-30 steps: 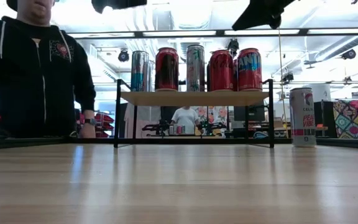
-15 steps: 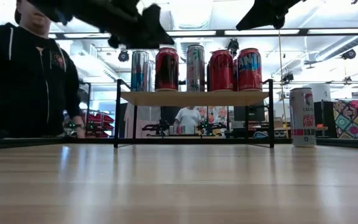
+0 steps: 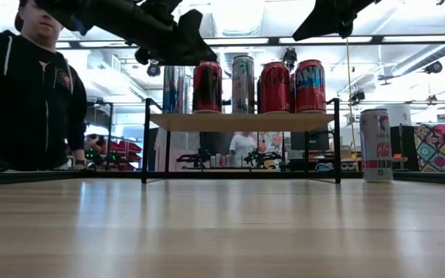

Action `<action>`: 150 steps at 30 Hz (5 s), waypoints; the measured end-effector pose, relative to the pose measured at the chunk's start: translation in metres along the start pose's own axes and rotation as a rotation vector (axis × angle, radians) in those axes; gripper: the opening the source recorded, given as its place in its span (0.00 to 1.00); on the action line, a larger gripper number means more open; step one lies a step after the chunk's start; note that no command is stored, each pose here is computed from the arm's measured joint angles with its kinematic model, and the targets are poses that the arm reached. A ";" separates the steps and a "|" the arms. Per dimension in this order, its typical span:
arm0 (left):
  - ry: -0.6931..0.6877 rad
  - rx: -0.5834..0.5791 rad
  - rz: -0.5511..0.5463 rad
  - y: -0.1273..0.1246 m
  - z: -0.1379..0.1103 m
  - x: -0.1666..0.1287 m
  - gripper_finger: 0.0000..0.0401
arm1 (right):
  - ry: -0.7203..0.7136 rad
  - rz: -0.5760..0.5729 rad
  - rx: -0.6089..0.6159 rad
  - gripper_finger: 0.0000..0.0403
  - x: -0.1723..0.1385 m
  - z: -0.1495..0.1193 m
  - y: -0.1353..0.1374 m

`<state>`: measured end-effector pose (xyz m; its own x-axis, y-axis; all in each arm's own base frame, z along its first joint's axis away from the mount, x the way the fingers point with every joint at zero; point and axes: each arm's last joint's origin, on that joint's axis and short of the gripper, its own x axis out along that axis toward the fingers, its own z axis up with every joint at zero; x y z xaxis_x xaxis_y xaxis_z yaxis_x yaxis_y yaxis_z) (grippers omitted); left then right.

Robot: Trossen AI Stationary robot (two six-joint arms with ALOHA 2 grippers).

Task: Place canned beverage on shelf
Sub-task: Put the blue soda can on the shelf

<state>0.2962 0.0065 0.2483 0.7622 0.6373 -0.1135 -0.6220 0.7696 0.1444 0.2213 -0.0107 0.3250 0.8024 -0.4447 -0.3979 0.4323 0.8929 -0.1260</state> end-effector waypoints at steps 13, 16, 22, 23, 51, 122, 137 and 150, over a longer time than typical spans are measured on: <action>-0.084 0.044 -0.039 0.008 0.029 -0.025 0.68 | 0.165 -0.028 0.203 0.02 -0.023 0.020 -0.013; -0.085 0.062 -0.058 0.013 0.036 -0.038 0.68 | 0.246 0.019 0.242 0.02 -0.023 0.023 -0.010; -0.065 0.058 -0.089 0.026 0.046 -0.060 0.68 | 0.416 0.153 0.318 0.02 -0.013 0.027 0.001; -0.060 0.059 -0.091 0.028 0.047 -0.063 0.68 | 0.457 0.166 0.327 0.02 -0.011 0.026 0.003; -0.057 0.132 -0.092 0.044 0.053 -0.078 0.68 | 1.403 -0.149 0.803 0.02 -0.098 -0.026 0.063; -0.051 0.099 -0.156 0.042 0.052 -0.078 0.68 | 1.390 -0.137 0.617 0.53 -0.069 -0.115 0.124; -0.053 0.081 -0.185 0.041 0.052 -0.078 0.68 | 1.012 0.134 0.530 0.53 -0.009 0.004 0.094; -0.049 0.047 -0.263 0.038 0.051 -0.078 0.68 | 1.020 0.176 -0.006 0.53 0.057 0.050 0.087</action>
<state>0.2221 -0.0159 0.3129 0.9047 0.4126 -0.1060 -0.3936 0.9048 0.1622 0.3252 0.0386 0.3370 0.1228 -0.0387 -0.9917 0.3385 0.9410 0.0052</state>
